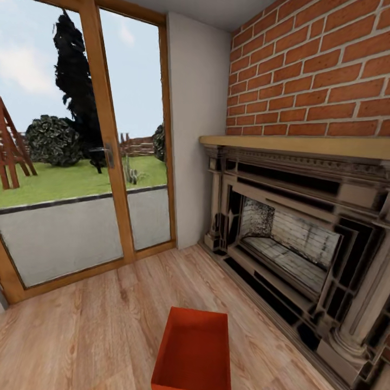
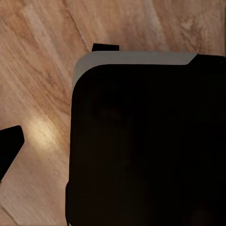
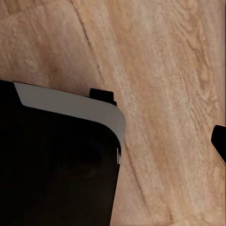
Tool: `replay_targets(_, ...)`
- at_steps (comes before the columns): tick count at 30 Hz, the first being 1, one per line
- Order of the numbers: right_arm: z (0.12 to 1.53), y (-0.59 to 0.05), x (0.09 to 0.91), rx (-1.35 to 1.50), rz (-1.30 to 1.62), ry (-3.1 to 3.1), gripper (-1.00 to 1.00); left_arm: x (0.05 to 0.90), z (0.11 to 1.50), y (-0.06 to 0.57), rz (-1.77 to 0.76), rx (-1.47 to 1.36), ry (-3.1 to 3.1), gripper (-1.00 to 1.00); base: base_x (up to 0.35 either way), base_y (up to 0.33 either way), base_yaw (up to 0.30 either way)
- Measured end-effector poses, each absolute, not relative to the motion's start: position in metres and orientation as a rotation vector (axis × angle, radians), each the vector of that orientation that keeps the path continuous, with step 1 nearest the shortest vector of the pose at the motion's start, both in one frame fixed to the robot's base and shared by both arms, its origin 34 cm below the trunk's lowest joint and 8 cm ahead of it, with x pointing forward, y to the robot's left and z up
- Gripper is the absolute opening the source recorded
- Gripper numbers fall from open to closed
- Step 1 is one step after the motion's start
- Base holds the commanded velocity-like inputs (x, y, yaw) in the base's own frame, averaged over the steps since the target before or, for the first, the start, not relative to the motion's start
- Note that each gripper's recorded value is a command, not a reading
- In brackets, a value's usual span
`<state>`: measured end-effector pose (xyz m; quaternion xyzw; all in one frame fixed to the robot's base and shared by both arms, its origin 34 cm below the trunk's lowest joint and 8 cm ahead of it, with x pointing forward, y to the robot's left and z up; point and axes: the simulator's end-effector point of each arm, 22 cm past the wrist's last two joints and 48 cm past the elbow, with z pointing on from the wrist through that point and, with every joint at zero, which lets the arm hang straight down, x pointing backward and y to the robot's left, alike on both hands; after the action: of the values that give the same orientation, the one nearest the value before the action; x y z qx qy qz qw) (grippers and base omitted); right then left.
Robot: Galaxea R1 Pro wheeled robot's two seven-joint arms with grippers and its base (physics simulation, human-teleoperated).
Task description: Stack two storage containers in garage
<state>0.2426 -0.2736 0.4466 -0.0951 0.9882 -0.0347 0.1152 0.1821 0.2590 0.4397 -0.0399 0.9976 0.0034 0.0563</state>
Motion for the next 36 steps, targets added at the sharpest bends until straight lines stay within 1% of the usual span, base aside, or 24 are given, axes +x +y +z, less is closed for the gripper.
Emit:
replay_targets(15, 0.4467, -0.2746, 0.2428, -0.28, -0.104, 2.895, 1.0, 0.1821, 0.4397, 0.2587, 0.009, -0.12, 3.026, 1.0, 0.312, 0.062, 0.0)
replay_targets(18, 0.4467, -0.2753, 0.243, -0.28, -0.105, 2.894, 1.0, 0.1824, 0.4397, 0.2588, 0.009, -0.122, 3.026, 1.0, 0.115, 0.002, -0.03)
replay_targets(27, 0.4465, -0.2735, 0.2427, -0.279, -0.102, 2.896, 1.0, 0.1824, 0.4396, 0.2592, 0.01, -0.125, 3.026, 1.0, 0.025, 0.01, -0.202)
replay_targets(36, 0.4466, -0.2735, 0.2426, -0.279, -0.102, 2.896, 1.0, 0.1823, 0.4397, 0.2589, 0.009, -0.125, 3.026, 1.0, 0.224, 0.209, -0.009)
